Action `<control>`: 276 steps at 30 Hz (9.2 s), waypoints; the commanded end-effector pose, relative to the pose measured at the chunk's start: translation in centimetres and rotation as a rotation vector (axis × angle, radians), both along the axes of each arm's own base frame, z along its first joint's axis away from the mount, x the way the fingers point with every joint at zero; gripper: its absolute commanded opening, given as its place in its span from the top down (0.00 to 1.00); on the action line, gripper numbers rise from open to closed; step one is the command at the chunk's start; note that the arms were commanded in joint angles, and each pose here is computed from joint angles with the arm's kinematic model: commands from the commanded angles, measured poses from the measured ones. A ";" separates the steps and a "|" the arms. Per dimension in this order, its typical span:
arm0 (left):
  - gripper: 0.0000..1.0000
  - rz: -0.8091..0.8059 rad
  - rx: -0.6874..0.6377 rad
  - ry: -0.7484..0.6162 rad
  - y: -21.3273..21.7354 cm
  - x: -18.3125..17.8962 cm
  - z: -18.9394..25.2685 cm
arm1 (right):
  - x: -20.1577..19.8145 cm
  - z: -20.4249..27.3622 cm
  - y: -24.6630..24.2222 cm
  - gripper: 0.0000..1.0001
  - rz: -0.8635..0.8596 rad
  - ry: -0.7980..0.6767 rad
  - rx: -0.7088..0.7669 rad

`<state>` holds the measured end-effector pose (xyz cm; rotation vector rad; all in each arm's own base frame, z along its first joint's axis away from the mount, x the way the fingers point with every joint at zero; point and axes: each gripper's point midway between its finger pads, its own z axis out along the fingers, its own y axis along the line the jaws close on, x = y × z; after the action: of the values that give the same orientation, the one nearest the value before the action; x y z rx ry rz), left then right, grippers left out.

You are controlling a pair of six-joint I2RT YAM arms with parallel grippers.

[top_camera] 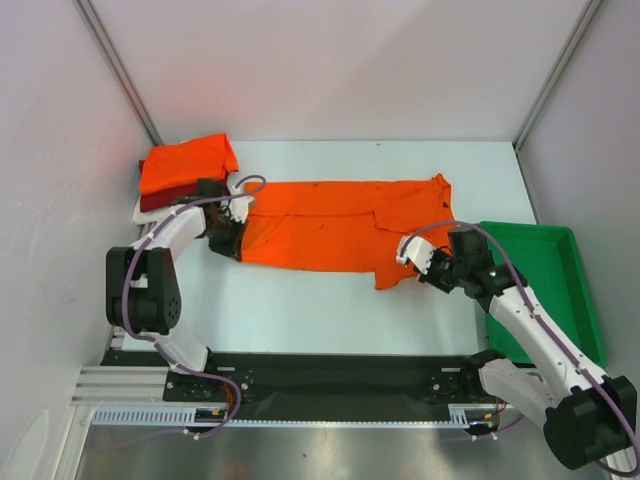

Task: Fold and stack the t-shirts
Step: Fold the tshirt

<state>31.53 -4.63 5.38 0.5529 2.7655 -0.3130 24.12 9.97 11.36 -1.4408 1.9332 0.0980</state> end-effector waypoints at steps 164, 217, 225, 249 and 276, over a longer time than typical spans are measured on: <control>0.88 -0.619 0.236 0.107 -1.1 2.5 -4.3 | 26.3 4.8 -5.7 0.47 -0.545 -0.234 0.140; 0.98 -0.819 0.044 0.433 -13.4 -18.7 -1.3 | 28.2 -9.4 4.3 0.47 -0.611 0.378 0.218; 0.97 -0.878 0.040 0.469 -15.4 -19.5 -1.3 | 34.1 -9.5 6.1 0.47 -0.621 0.311 0.290; 0.96 -1.108 -0.021 0.508 -27.9 -20.0 -1.0 | 40.5 -9.1 8.7 0.44 -0.523 0.168 0.386; 0.79 -1.307 -0.088 0.395 -36.0 -24.4 1.0 | 41.7 6.8 10.7 0.34 -0.442 -0.044 0.612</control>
<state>7.62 -38.21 3.97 2.4301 2.3059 -0.7168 65.19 22.62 5.60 -0.6765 2.0831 0.4391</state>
